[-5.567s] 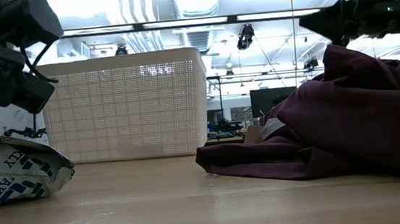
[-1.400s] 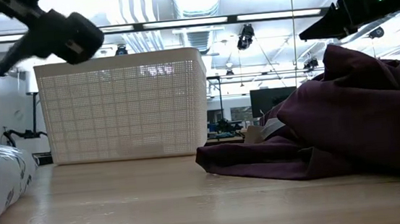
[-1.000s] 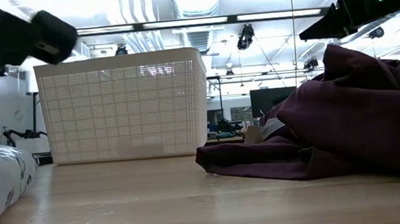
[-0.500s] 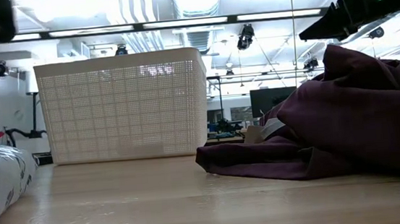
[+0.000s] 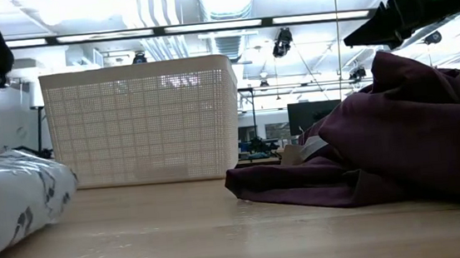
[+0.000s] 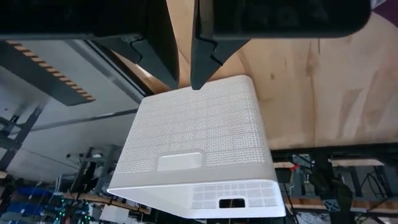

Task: Pick & place medical supplies in basket/bin
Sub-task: Put the mailer bag into the white bin

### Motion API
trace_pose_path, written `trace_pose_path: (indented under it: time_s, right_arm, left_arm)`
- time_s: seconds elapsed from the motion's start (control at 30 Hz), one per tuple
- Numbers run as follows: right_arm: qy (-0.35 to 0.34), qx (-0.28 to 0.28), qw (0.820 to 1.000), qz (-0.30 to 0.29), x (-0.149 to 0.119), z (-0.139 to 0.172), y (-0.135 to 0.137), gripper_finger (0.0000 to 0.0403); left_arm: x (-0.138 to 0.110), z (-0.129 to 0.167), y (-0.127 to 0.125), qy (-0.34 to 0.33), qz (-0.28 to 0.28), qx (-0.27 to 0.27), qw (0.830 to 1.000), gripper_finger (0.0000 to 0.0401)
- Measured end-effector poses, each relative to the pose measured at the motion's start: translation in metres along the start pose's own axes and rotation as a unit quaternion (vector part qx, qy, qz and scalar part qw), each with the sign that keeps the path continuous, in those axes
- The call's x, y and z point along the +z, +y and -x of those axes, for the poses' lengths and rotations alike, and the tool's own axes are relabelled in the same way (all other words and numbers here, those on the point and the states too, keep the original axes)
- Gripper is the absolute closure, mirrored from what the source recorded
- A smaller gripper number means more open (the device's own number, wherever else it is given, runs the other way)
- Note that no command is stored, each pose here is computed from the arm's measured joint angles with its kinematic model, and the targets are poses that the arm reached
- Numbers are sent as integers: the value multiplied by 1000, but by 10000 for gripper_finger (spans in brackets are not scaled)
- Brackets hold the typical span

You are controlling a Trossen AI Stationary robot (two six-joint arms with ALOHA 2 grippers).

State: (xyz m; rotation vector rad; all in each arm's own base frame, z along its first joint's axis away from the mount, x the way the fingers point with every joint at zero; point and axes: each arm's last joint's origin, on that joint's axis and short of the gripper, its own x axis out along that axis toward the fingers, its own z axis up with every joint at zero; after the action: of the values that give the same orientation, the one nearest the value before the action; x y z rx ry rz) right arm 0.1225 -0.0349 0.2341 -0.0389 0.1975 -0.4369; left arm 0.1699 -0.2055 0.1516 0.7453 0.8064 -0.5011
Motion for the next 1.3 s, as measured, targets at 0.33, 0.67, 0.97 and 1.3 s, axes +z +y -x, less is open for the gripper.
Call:
trace_pose_path:
  time_s: [0.33, 0.67, 0.97, 1.3]
  right_arm:
    - [-3, -11, 1000, -26, 1, 0, -1, 371]
    - [-17, -27, 999, -44, 10, 2, -2, 371]
    - [-29, -26, 998, -54, 18, 5, -3, 371]
    - [-31, -26, 998, -55, 19, 5, -3, 371]
  left_arm:
    - [-26, -41, -19, 12, -34, 30, 999, 202]
    - [-8, -50, -17, -6, 77, 25, 997, 353]
    - [2, -18, 2, -17, 186, 10, 982, 392]
    - [-10, 37, 33, -15, 294, 30, 955, 400]
